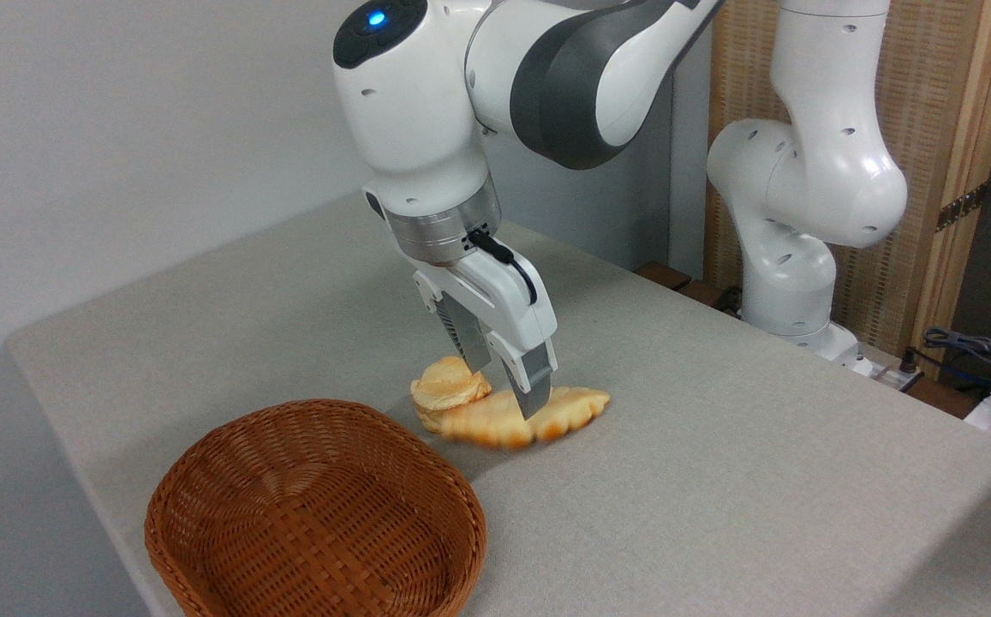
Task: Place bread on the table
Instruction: 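Lower the held loaf onto the table beside the round bun, then open the gripper and raise it away from the loaf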
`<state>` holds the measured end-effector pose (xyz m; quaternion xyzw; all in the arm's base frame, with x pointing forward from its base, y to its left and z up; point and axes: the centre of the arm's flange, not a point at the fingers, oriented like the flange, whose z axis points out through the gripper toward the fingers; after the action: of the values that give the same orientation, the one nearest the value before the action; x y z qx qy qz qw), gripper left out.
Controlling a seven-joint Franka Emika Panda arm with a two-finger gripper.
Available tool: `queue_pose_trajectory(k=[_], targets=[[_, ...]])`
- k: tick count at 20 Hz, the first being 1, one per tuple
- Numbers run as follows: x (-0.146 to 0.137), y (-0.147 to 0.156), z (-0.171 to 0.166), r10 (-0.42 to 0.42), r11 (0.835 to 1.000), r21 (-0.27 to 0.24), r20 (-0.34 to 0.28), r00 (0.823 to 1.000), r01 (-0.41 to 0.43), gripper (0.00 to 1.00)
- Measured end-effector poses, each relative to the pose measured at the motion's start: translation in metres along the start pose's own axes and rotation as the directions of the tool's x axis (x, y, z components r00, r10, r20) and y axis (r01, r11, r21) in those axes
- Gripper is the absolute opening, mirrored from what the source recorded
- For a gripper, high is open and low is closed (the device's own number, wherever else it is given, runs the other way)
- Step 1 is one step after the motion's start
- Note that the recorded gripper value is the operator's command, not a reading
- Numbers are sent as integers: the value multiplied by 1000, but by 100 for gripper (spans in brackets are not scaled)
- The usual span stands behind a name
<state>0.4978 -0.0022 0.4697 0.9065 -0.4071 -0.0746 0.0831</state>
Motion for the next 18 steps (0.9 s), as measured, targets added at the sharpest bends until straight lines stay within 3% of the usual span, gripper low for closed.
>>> queue_pose_trajectory(k=[4, 13, 18], targets=[[1, -1, -1, 0, 1000, 10, -9, 1000, 0, 100], [21, 8, -45, 45, 991, 131, -102, 994, -32, 100], [32, 17, -71, -9, 986, 163, -146, 989, 33, 100]])
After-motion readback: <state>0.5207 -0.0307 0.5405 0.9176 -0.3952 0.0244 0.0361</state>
